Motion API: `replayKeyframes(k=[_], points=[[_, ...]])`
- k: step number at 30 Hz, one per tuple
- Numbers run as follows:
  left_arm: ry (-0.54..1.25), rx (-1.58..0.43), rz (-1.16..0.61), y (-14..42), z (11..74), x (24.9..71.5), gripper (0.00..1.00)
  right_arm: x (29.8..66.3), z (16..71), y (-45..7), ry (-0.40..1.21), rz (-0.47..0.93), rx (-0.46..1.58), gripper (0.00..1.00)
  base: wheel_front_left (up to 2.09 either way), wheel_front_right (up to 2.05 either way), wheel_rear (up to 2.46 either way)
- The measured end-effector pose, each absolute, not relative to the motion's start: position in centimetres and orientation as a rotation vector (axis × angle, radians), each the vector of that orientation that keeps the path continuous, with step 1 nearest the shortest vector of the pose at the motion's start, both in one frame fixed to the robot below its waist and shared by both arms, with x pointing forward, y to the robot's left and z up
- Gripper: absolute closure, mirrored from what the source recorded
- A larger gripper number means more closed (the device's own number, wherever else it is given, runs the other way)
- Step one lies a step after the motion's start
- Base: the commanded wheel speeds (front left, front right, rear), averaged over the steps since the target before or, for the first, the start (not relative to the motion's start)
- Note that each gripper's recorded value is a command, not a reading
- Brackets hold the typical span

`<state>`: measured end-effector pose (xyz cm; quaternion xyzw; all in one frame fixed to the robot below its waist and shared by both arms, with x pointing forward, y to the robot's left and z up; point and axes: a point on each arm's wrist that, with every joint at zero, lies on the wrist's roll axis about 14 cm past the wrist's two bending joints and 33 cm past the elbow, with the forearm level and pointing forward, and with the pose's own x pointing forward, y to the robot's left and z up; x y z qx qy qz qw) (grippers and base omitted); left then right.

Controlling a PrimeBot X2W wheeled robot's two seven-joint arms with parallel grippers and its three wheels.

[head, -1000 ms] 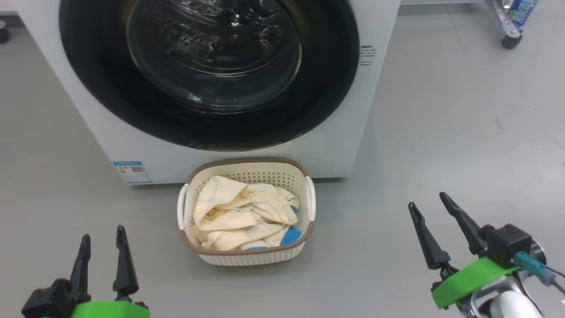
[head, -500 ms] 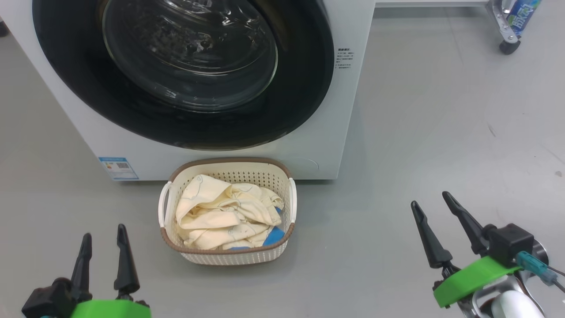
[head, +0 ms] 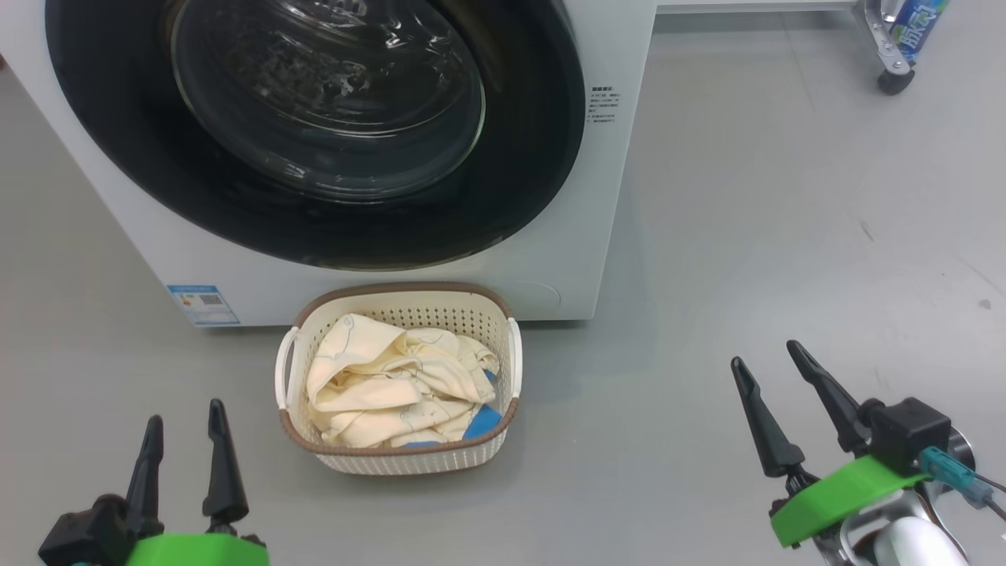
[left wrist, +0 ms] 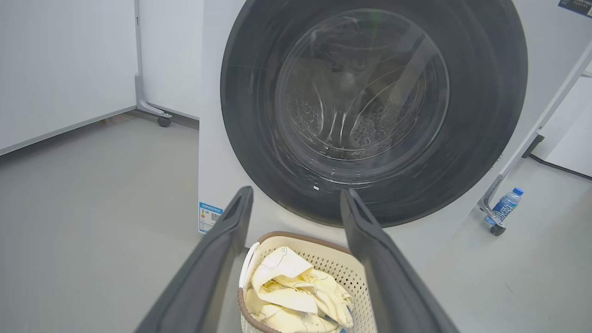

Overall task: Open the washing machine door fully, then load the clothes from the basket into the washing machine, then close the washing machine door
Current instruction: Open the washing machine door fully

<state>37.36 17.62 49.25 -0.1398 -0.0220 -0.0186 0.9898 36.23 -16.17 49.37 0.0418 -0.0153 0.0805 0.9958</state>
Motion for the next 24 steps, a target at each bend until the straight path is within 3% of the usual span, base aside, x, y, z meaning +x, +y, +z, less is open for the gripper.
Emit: replayKeyframes(k=[7,8,9,10,11,18,24], points=[[-0.037,-0.282,-0.048,17.2,49.1,37.6,0.00,36.1,49.3,-16.5,-0.027,0.149,0.088,0.00,0.00,0.00,0.00],[-0.036,-0.282,-0.049,17.2,49.0,37.6,0.00,36.1,49.2,-16.5,-0.027,0.148,0.088,0.28,0.00,0.00,0.00],[-0.035,-0.282,-0.050,17.1,49.0,37.7,0.00,36.1,49.2,-16.5,-0.026,0.146,0.089,0.65,0.00,0.00,0.00],[-0.034,-0.282,-0.052,17.1,49.0,37.7,0.00,36.1,49.2,-16.6,-0.026,0.144,0.093,0.91,0.00,0.00,0.00],[-0.033,-0.282,-0.053,17.1,48.9,37.7,0.00,36.0,49.2,-16.6,-0.025,0.141,0.097,1.00,0.00,0.00,0.00],[-0.027,-0.283,-0.062,16.7,48.8,38.0,0.00,35.9,49.0,-17.2,-0.023,0.111,0.143,1.00,0.00,0.00,0.00],[-0.010,-0.284,-0.073,16.3,48.2,38.4,0.00,36.2,49.2,-20.4,-0.057,-0.044,0.385,1.00,0.00,0.00,0.00]])
